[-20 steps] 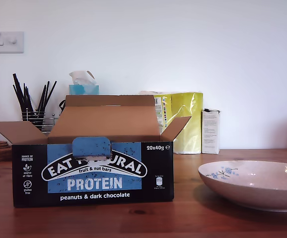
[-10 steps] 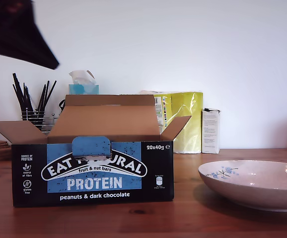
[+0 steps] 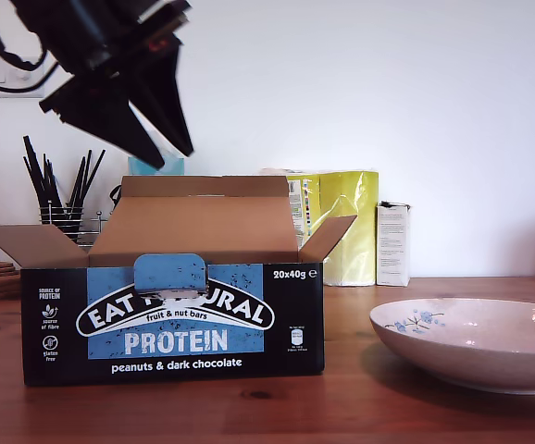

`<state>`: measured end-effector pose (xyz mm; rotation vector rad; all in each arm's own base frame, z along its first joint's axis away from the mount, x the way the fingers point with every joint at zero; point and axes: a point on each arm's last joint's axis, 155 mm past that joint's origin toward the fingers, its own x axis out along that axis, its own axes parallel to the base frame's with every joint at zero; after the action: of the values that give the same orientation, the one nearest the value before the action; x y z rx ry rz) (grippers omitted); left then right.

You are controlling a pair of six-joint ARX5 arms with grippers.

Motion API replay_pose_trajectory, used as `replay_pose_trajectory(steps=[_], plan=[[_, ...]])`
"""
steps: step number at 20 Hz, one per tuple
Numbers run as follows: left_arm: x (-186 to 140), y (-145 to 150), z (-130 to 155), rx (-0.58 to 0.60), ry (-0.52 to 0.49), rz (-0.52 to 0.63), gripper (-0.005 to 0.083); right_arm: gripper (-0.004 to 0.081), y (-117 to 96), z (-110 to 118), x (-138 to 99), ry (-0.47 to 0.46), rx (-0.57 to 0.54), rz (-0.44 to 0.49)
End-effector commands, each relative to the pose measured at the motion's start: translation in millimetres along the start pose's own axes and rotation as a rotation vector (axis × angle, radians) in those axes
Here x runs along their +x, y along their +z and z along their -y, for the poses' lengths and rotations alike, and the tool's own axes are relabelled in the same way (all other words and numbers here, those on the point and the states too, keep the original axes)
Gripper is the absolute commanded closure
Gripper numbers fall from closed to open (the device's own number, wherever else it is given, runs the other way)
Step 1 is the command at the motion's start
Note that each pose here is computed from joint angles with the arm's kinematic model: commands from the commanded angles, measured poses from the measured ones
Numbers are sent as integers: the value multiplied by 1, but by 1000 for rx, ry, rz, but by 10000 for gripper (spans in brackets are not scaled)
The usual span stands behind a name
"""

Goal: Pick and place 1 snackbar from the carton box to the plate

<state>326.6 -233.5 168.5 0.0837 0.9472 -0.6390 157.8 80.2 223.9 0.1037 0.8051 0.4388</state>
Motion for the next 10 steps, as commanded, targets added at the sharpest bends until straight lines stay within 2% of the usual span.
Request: replay_pose_trajectory(steps=[1, 6, 10], plan=[[14, -7, -8, -20, 34, -60, 93, 783, 6, -3, -1, 10, -26, 17], [44, -13, -19, -13, 101, -132, 94, 783, 29, -11, -10, 17, -86, 93], [57, -21, -23, -23, 127, -165, 94, 783, 50, -24, -5, 74, -123, 146]])
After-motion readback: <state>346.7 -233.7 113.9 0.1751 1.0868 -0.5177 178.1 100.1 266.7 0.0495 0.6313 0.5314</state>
